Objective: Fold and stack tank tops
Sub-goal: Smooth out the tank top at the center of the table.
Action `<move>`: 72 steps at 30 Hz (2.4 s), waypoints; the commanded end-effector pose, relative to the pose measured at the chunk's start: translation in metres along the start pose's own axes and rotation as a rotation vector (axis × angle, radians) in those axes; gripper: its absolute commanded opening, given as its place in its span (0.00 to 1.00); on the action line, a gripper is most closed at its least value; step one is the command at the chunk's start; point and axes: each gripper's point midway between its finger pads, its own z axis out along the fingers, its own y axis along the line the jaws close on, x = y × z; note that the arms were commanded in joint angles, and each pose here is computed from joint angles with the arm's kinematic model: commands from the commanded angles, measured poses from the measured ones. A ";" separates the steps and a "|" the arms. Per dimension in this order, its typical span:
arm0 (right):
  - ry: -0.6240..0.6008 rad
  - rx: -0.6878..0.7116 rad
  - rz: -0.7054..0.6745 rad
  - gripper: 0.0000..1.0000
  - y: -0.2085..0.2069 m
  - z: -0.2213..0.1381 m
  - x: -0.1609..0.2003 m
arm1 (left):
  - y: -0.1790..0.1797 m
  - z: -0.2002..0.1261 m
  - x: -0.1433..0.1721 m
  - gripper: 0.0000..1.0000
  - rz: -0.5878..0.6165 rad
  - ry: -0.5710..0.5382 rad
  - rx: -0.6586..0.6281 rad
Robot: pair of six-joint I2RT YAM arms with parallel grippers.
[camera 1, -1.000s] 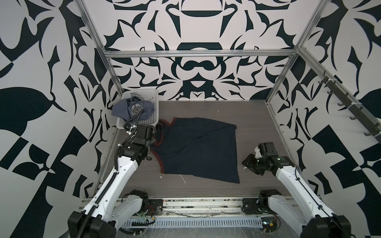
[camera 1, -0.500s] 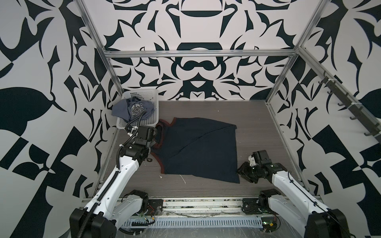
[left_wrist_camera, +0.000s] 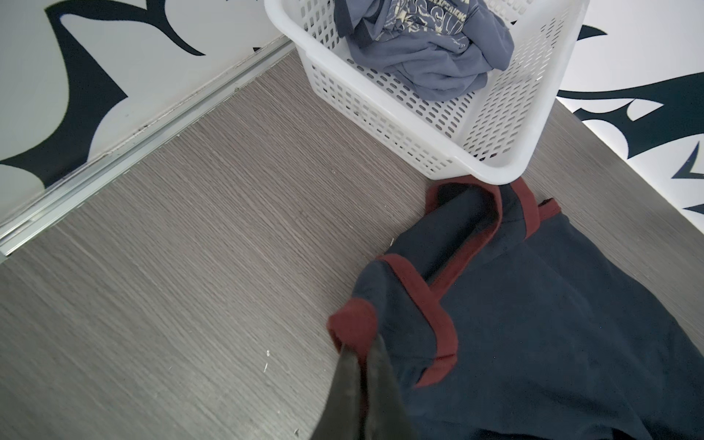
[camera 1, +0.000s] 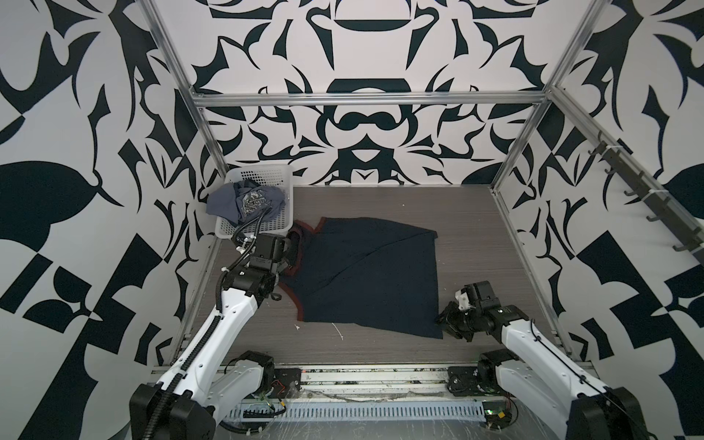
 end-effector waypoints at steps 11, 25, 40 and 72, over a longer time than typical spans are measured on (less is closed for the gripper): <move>-0.009 -0.067 -0.035 0.22 0.024 -0.009 0.000 | 0.006 0.005 0.007 0.00 0.004 0.016 -0.026; -0.008 -0.090 -0.098 0.35 0.040 -0.013 0.005 | 0.005 0.009 0.010 0.00 0.006 0.029 -0.027; 0.009 -0.088 -0.125 0.22 0.045 0.000 0.007 | 0.003 0.010 0.010 0.00 0.010 0.031 -0.026; -1.148 -0.009 -0.407 0.00 0.190 -0.382 -0.117 | -0.036 -0.141 -0.171 0.00 -0.159 -0.314 0.227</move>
